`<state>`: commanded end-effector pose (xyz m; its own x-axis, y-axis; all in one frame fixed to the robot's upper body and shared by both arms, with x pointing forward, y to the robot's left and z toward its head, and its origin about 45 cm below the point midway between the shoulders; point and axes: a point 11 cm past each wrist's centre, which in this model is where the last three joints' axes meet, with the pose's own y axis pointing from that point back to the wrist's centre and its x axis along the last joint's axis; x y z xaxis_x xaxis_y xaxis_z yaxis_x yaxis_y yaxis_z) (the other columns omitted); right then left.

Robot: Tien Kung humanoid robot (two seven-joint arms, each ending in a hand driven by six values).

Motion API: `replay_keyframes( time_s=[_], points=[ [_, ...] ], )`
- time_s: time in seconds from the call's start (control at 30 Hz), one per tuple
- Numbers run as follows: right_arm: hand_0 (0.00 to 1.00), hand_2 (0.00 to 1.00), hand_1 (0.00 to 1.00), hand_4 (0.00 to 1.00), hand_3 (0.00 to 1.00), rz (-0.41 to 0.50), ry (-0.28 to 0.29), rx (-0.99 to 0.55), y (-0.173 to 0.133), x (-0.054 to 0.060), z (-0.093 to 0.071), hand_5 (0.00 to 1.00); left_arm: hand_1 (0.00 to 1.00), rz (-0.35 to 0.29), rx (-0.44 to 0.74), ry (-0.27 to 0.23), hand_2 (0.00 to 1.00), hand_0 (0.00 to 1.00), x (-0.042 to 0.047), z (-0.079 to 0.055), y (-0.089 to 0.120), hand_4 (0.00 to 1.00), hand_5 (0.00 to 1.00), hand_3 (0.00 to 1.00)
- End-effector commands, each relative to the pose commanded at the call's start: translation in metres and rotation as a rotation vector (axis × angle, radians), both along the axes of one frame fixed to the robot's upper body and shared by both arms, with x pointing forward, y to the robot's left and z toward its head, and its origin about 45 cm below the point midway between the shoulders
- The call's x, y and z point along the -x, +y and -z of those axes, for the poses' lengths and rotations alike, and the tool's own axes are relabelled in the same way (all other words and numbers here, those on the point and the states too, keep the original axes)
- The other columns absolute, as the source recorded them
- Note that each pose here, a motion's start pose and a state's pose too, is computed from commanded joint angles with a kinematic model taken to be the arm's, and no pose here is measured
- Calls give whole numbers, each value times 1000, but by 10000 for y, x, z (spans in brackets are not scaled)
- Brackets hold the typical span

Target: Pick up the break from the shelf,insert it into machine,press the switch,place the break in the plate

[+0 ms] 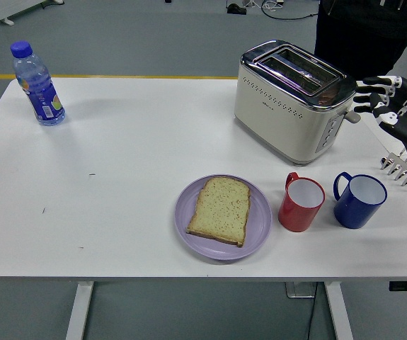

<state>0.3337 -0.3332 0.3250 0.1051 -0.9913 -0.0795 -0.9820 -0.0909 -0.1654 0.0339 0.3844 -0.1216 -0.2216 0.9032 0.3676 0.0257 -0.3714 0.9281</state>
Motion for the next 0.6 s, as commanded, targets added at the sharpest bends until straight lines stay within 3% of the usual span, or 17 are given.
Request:
replay_keyframes(
  time_s=[0.33, 0.6],
  points=[
    [610, 603, 589, 488, 576, 219, -74, -345, -587, 197, 11, 103, 577, 1, -1, 2, 712, 691, 2, -1, 4, 501, 964, 669],
    [648, 668, 634, 493, 626, 346, -10, -565, -1071, 244, 436, 103, 579, 2, -1, 3, 712, 690, 1, -2, 7, 501, 963, 668]
  ],
)
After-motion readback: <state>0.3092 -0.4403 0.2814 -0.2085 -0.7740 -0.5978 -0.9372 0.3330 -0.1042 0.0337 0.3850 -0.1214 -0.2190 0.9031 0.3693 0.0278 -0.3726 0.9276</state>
